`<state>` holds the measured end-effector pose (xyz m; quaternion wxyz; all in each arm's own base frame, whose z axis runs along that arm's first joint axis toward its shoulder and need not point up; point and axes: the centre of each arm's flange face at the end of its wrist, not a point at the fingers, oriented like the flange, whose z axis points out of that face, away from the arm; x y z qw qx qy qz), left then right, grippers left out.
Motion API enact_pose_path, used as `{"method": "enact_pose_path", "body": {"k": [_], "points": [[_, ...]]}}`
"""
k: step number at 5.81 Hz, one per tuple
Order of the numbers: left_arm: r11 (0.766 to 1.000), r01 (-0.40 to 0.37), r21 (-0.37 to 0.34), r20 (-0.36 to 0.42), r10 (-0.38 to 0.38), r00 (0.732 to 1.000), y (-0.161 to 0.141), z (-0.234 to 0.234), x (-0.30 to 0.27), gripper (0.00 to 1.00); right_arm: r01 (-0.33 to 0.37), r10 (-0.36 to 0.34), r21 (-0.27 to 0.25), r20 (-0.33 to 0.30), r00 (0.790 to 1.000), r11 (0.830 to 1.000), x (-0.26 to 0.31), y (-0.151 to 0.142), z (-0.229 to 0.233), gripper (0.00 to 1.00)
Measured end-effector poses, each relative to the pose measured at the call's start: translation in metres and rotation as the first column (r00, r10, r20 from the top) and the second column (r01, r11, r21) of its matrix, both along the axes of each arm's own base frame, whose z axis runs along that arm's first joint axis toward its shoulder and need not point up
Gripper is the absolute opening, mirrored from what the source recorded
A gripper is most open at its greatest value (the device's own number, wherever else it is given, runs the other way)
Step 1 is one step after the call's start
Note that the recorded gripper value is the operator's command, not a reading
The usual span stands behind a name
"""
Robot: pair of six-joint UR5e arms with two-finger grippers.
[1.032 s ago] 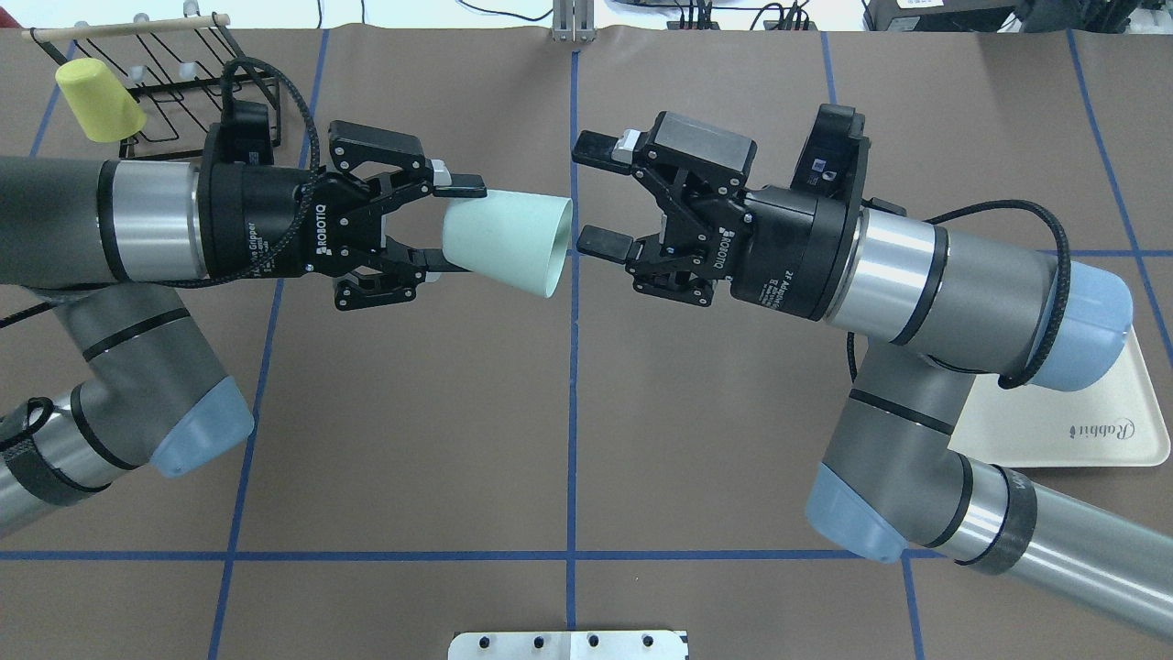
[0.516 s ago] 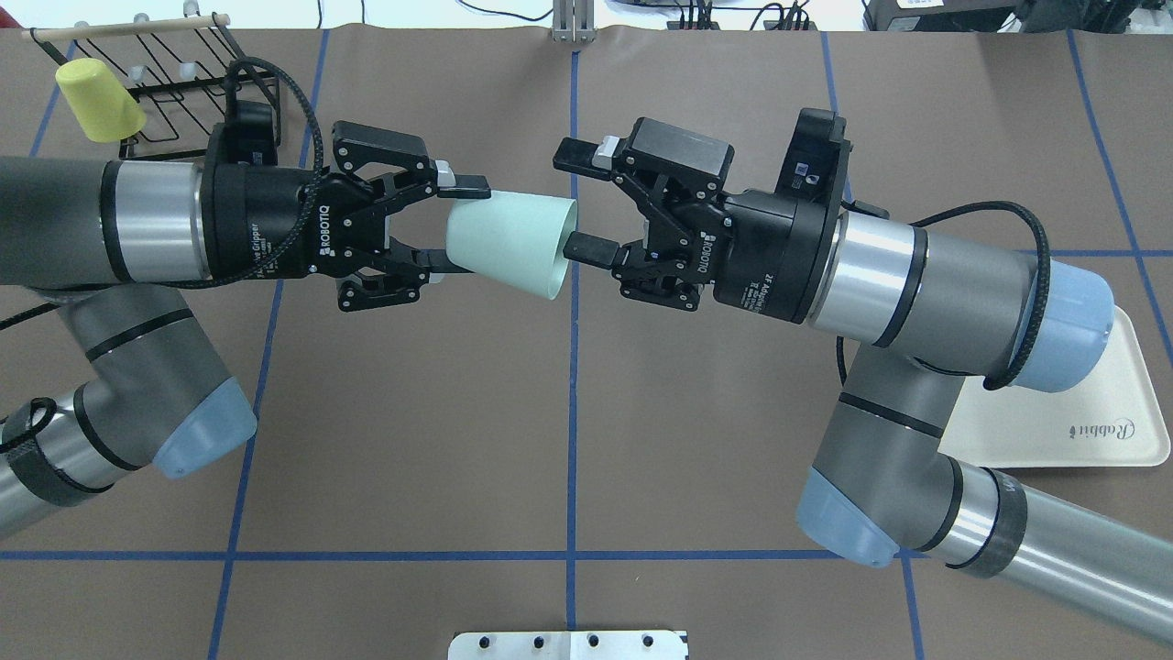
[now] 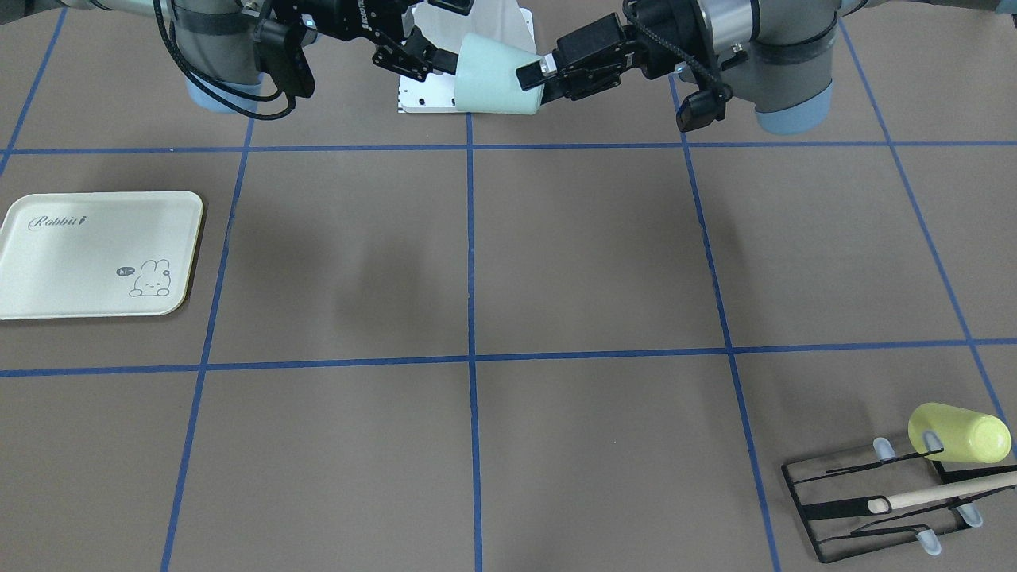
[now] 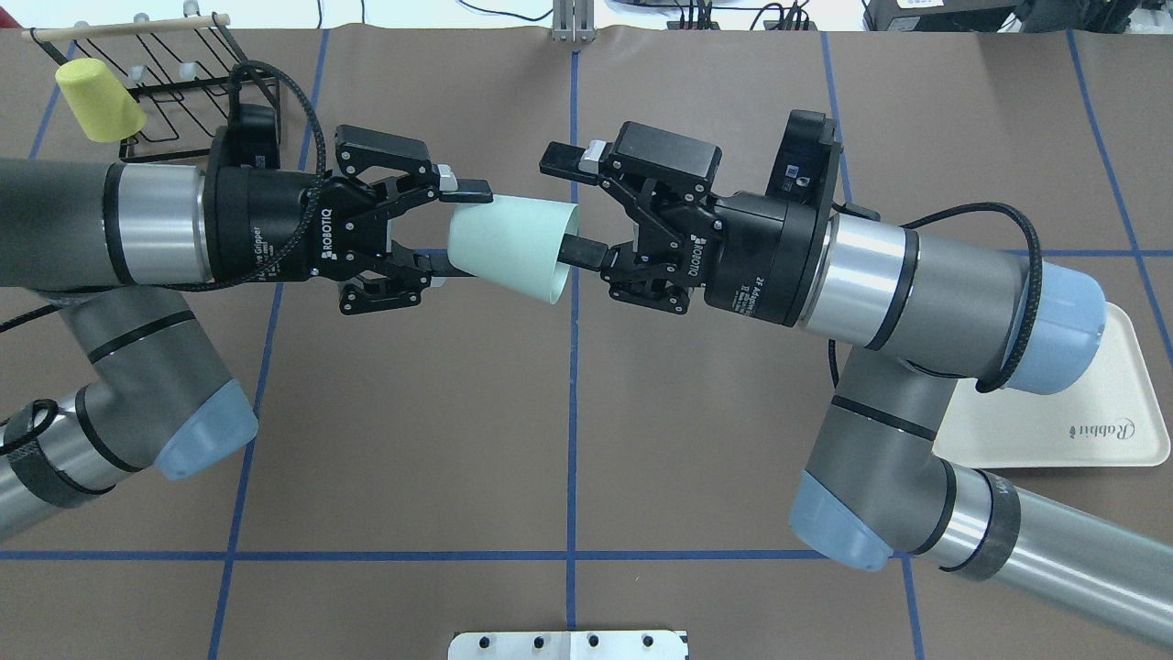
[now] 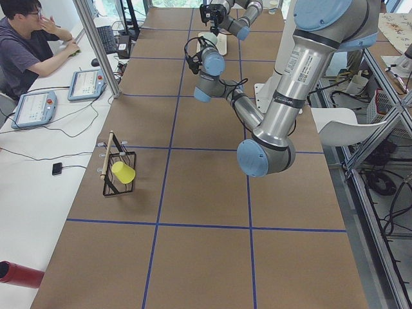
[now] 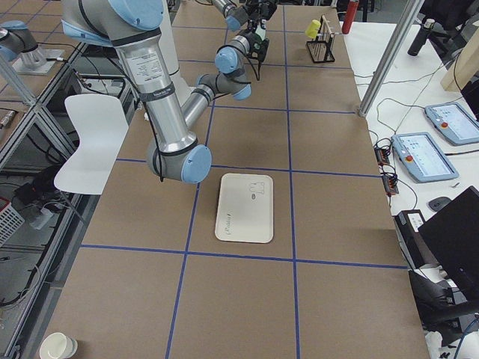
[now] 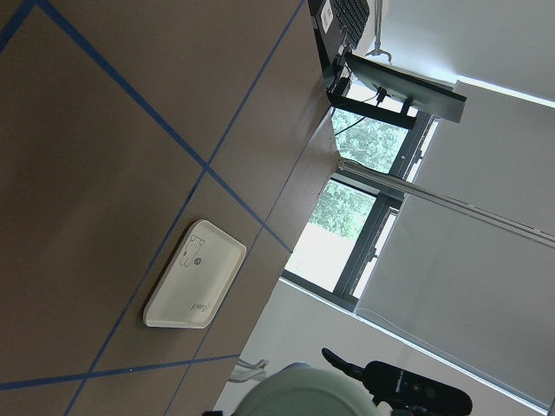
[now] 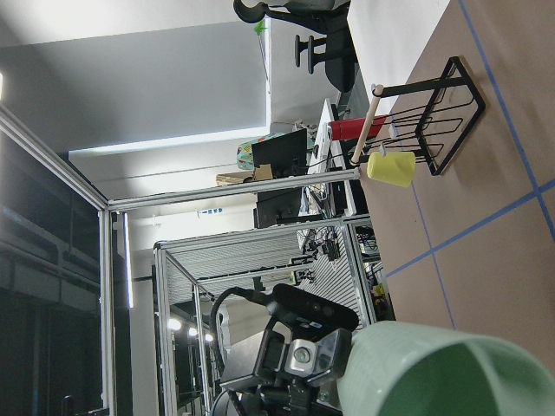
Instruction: Left arm grabs green cup and hands to right arm on tray
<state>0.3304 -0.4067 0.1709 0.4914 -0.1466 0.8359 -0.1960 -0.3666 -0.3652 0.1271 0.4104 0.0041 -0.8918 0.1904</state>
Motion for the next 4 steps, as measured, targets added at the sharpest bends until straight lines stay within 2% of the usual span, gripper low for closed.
{"method": "enact_pose_path", "body": {"k": [2, 4], "points": [[1.000, -0.003, 0.005, -0.005, 0.003, 1.000, 0.0013, -0.0029, -0.0002, 0.08, 0.002, -0.002, -0.008, -0.014, 1.000, 1.000, -0.0029, -0.0003, -0.0002, 0.59], [1.000, -0.003, 0.010, -0.008, 0.003, 1.000, 0.0027, -0.0048, -0.0023, 0.08, 0.002, -0.003, -0.015, -0.028, 1.000, 1.000, -0.0047, -0.0010, -0.0001, 0.53]]}}
